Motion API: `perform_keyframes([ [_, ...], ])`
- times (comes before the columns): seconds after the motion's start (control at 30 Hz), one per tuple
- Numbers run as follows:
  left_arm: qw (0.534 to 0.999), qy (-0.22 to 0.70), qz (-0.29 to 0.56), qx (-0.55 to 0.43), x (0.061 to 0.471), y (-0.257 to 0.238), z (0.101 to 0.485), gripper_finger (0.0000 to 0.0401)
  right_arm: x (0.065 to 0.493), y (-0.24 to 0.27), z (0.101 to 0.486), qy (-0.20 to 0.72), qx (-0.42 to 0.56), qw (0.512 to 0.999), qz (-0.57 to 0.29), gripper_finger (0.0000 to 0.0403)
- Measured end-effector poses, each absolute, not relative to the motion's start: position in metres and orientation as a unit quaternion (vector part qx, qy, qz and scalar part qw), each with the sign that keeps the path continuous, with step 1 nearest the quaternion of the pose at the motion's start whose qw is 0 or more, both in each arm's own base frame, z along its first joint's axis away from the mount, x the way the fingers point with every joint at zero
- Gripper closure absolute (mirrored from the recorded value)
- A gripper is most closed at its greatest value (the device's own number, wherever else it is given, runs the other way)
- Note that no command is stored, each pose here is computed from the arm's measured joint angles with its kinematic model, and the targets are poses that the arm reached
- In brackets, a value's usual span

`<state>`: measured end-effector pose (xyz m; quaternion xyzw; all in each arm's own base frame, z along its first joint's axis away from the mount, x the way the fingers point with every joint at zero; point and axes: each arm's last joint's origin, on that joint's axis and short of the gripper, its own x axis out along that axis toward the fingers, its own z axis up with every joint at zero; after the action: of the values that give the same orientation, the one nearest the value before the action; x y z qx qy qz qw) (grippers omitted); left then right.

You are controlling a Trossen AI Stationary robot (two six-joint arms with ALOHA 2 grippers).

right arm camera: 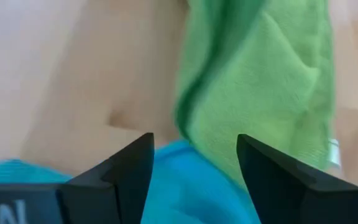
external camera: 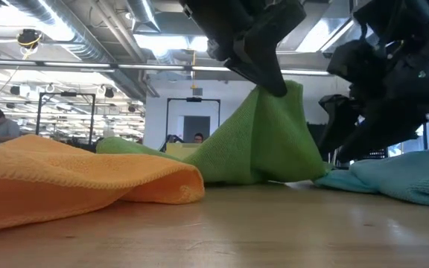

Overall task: Fold microfiber towels
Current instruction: Fold the green microfiber cloth

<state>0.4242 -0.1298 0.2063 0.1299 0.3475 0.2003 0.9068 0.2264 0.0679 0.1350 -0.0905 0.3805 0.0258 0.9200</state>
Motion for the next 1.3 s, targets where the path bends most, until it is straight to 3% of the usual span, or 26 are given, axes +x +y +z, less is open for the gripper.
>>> perform_keyframes([
  [0.33, 0.909, 0.344, 0.200, 0.128, 0.425, -0.130, 0.207, 0.0401, 0.233, 0.080, 0.117, 0.367, -0.175, 0.914, -0.001, 0.0170],
  [0.73, 0.911, 0.346, 0.188, 0.125, 0.425, -0.131, 0.207, 0.0401, 0.239, 0.080, 0.098, 0.373, -0.201, 0.905, -0.044, 0.0175],
  [0.87, 0.911, 0.346, 0.184, 0.126, 0.424, -0.134, 0.207, 0.0401, 0.240, 0.079, 0.098, 0.366, -0.205, 0.906, -0.053, 0.0206],
  [1.3, 0.913, 0.349, 0.174, 0.122, 0.424, -0.135, 0.207, 0.0401, 0.240, 0.080, 0.108, 0.346, -0.189, 0.918, -0.051, 0.0367],
])
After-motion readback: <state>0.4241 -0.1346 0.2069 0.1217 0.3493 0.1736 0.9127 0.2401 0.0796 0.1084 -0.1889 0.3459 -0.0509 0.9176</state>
